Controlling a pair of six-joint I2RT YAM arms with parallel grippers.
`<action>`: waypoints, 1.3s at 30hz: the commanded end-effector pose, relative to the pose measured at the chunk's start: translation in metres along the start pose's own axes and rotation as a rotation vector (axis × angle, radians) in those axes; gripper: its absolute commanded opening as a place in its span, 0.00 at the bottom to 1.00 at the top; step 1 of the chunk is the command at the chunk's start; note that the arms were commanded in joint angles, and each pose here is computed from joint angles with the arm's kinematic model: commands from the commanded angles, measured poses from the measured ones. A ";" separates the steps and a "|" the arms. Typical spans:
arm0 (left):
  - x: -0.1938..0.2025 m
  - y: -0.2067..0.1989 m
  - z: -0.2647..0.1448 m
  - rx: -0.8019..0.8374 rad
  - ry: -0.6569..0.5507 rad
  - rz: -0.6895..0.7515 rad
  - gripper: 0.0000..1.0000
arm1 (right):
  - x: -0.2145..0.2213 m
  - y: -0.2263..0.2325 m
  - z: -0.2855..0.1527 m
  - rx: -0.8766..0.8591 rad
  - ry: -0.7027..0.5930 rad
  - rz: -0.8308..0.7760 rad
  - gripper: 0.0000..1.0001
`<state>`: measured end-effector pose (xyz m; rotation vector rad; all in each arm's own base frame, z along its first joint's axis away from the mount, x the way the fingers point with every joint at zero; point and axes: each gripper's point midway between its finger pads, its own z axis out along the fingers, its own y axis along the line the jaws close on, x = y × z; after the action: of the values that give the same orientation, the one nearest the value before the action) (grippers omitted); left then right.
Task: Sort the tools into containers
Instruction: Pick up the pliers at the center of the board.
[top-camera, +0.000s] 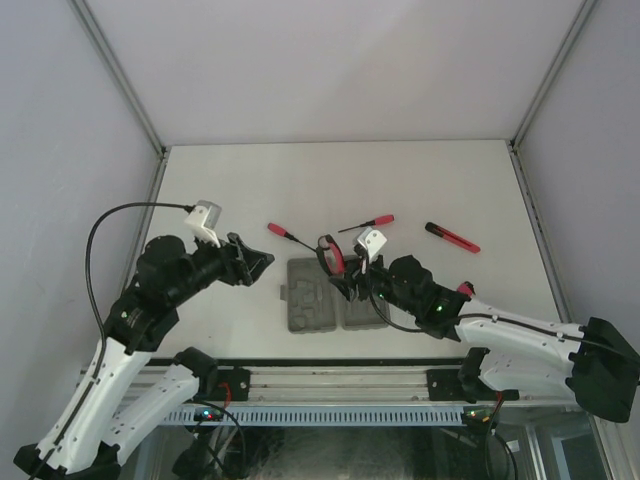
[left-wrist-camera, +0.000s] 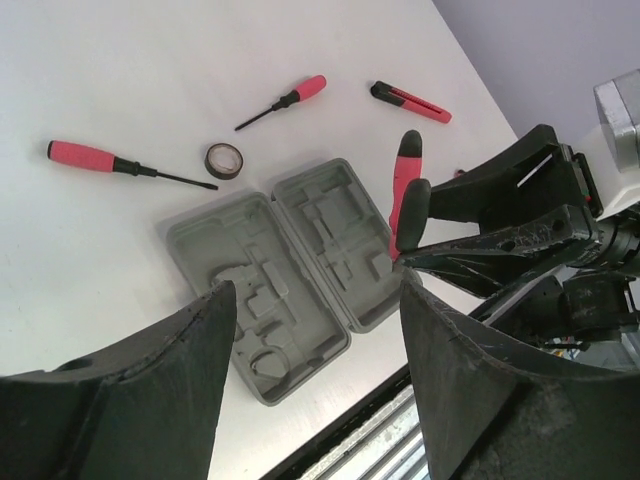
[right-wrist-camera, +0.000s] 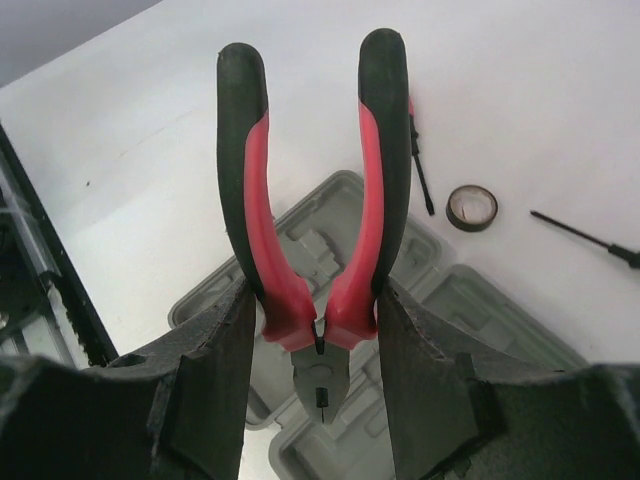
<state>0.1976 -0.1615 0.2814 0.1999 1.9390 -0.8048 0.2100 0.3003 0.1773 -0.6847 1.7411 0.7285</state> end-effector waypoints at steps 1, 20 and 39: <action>-0.006 -0.006 -0.013 0.013 -0.001 0.054 0.71 | -0.046 0.027 -0.008 -0.156 -0.163 -0.159 0.00; -0.007 -0.044 -0.013 0.126 0.032 0.069 0.69 | -0.026 0.034 -0.029 -0.355 -0.089 -0.834 0.00; 0.050 -0.084 0.030 0.242 0.318 0.153 0.66 | -0.033 0.043 -0.025 -0.352 -0.018 -1.259 0.00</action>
<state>0.1546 -0.2393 0.2389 0.5922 2.1782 -0.8950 0.1640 0.2961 0.1750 -1.7961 0.9861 0.2178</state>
